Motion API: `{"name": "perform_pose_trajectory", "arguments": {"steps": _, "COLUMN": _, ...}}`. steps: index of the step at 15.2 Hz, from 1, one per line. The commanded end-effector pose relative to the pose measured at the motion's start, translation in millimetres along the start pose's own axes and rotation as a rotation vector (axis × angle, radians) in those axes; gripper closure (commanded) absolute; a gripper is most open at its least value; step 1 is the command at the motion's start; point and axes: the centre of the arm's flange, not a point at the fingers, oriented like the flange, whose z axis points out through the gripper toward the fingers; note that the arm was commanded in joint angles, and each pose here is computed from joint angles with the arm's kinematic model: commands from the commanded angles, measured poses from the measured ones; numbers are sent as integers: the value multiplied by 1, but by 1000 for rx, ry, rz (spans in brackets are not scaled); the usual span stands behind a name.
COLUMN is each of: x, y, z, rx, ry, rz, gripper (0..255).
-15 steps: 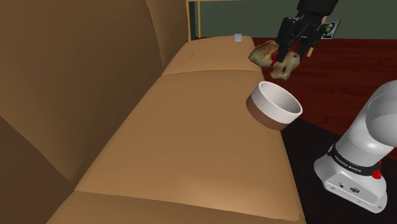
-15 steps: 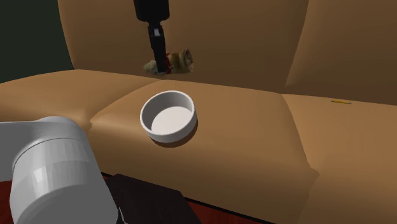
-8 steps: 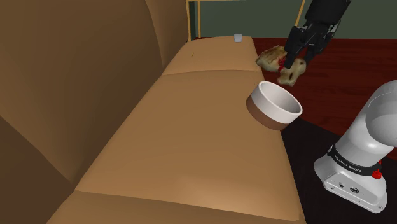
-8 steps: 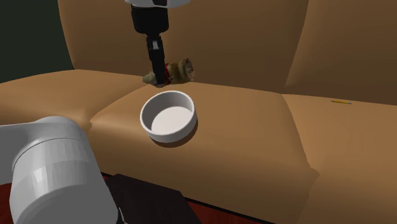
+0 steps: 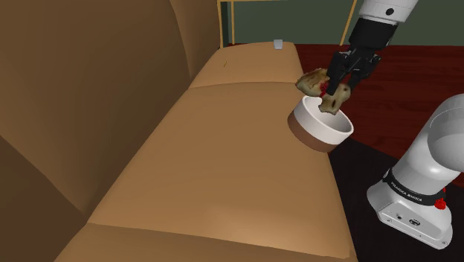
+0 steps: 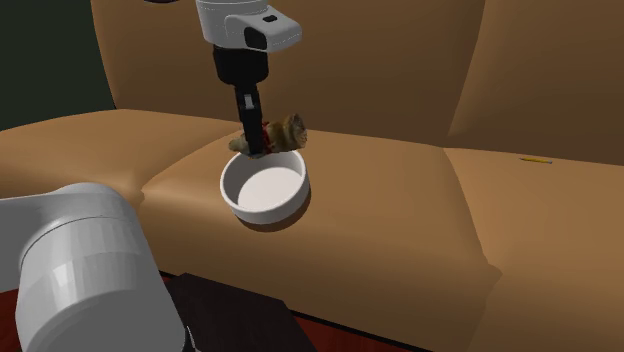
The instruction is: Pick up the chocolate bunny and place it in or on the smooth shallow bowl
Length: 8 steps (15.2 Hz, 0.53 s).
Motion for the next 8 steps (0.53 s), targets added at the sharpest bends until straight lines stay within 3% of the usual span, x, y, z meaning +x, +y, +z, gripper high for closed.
{"name": "perform_pose_trajectory", "arguments": {"steps": 1, "x": -2, "y": 3, "z": 11, "rx": 0, "ry": 1, "rz": 0, "gripper": 255}}
{"name": "perform_pose_trajectory", "arguments": {"steps": 8, "x": -2, "y": 4, "z": 18, "rx": 0, "ry": 1, "rz": 0, "gripper": 255}}
